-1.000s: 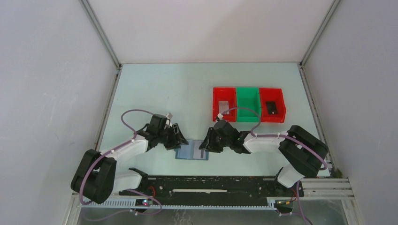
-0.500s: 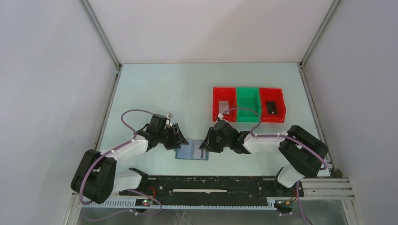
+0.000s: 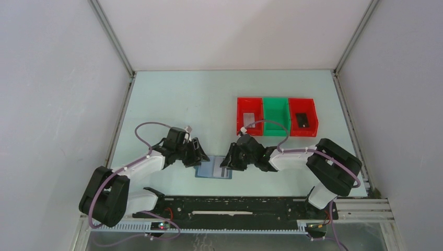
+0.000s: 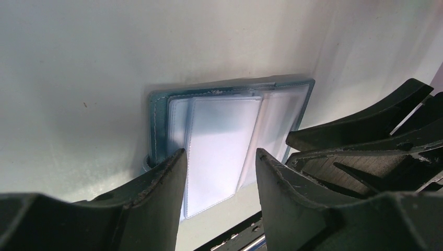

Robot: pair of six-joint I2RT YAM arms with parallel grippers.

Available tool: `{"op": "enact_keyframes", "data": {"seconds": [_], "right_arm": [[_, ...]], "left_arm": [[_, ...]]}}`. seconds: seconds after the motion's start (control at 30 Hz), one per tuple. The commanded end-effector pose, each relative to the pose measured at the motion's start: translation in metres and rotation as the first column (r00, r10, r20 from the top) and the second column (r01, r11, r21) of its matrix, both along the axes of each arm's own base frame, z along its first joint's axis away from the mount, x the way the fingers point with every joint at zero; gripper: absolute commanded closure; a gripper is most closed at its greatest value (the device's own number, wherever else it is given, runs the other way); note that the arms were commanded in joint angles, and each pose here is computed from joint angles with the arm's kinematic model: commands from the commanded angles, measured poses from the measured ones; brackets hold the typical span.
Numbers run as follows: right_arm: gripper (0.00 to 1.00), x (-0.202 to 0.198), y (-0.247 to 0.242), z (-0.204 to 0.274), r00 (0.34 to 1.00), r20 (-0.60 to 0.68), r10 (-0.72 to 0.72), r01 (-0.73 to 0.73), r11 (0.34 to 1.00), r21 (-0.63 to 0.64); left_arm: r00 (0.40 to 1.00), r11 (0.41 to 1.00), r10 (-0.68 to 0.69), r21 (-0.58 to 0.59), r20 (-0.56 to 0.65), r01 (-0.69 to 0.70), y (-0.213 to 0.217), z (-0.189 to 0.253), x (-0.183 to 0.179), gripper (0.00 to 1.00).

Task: Take the credit cards out of the card holder
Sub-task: Remove the credit card from the card holder.

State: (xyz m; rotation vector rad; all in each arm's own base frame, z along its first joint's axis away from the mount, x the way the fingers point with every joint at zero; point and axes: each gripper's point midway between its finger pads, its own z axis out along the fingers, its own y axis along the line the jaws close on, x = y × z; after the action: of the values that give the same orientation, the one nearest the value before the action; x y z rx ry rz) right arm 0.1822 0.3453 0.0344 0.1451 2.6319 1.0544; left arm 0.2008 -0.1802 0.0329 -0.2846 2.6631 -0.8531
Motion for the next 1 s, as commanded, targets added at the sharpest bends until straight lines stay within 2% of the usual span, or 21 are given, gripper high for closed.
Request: {"op": "enact_keyframes", "data": {"seconds": [0.0, 0.47, 0.77, 0.97], "right_arm": [[0.51, -0.005, 0.013, 0.002, 0.999, -0.013, 0.029, -0.028, 0.998, 0.054], [0.52, -0.001, 0.028, 0.017, 0.998, 0.012, 0.058, -0.059, 0.99, 0.127], [0.52, 0.006, -0.005, 0.016, 0.996, 0.052, -0.067, 0.066, 0.998, 0.008], [0.51, 0.005, -0.005, 0.011, 0.997, 0.042, -0.068, 0.068, 0.998, 0.008]], "left_arm": [[1.0, 1.0, -0.007, 0.019, -0.006, 0.007, 0.002, -0.006, -0.002, 0.44], [1.0, 1.0, -0.01, 0.014, -0.006, 0.01, 0.001, -0.005, -0.003, 0.43], [1.0, 1.0, -0.008, 0.016, -0.003, 0.008, 0.002, -0.005, -0.003, 0.43], [1.0, 1.0, -0.011, 0.014, -0.001, 0.011, 0.001, -0.004, -0.002, 0.43]]}}
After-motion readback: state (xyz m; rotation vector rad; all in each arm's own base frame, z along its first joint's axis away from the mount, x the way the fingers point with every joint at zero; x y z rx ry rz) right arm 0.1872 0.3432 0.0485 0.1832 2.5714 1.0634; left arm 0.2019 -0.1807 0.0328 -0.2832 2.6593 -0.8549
